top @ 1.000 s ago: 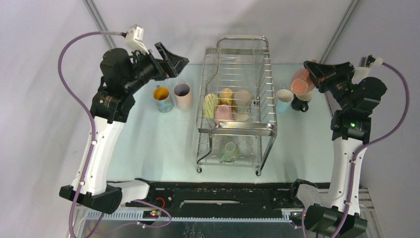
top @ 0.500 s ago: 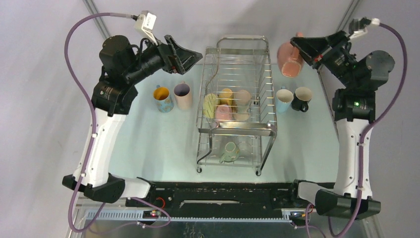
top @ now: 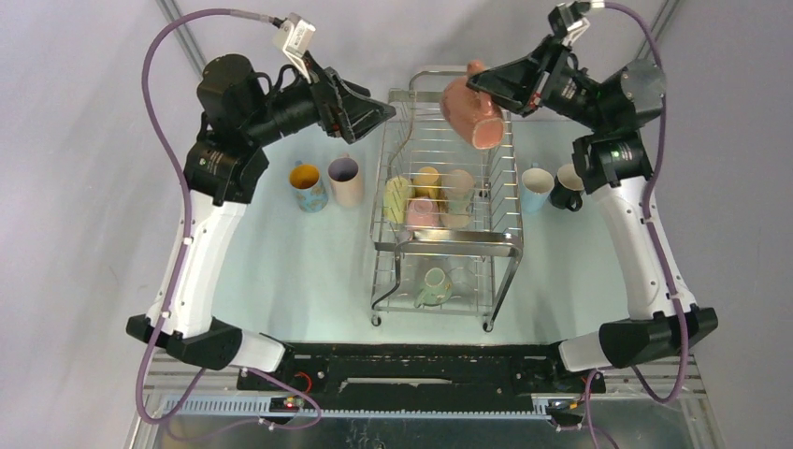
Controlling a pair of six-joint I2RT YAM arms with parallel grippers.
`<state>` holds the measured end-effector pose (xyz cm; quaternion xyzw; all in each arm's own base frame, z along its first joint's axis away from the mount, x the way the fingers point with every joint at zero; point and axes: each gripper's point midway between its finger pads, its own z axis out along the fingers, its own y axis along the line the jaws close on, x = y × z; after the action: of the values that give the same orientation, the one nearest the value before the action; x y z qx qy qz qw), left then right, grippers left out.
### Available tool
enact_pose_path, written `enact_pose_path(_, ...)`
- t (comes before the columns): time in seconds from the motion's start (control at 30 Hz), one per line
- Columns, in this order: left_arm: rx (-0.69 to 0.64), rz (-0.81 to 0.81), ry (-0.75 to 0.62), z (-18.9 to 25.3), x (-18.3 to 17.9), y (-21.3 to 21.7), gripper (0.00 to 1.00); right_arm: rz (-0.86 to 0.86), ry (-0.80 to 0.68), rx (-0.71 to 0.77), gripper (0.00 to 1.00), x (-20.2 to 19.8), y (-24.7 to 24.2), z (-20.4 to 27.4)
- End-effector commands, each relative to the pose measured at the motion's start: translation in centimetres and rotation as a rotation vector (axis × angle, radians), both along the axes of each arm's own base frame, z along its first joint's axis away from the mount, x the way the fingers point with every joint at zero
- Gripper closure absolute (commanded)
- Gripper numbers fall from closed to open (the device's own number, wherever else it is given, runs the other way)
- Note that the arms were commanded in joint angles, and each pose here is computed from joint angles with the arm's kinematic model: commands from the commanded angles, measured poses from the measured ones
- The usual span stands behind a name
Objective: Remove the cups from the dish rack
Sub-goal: Place the cup at the center of the board.
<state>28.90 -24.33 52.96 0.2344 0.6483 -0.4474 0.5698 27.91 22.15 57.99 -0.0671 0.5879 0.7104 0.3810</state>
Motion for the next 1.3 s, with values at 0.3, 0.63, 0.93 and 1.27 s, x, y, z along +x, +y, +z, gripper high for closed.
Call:
enact_pose_path(0.3,-0.052,-0.319,-0.112,2.9,-4.8,-2.2,0.12,0.256,-0.200,0.027,1.00,-6.4,3.0,3.7)
enact_pose_path(0.63,-0.109,-0.481,-0.087,2.8,-6.6,-3.2,0.15,0.357,-0.209,0.024,1.00,-7.7,4.0,3.4)
enact_pose_path(0.93,-0.090,-0.591,-0.091,2.1,-8.5,-4.2,0.18,0.421,-0.203,0.022,1.00,-8.5,4.3,3.1)
enact_pose_path(1.27,-0.090,-0.665,-0.073,1.5,-9.5,-4.8,0.26,0.477,-0.217,0.009,1.00,-9.4,4.3,3.2)
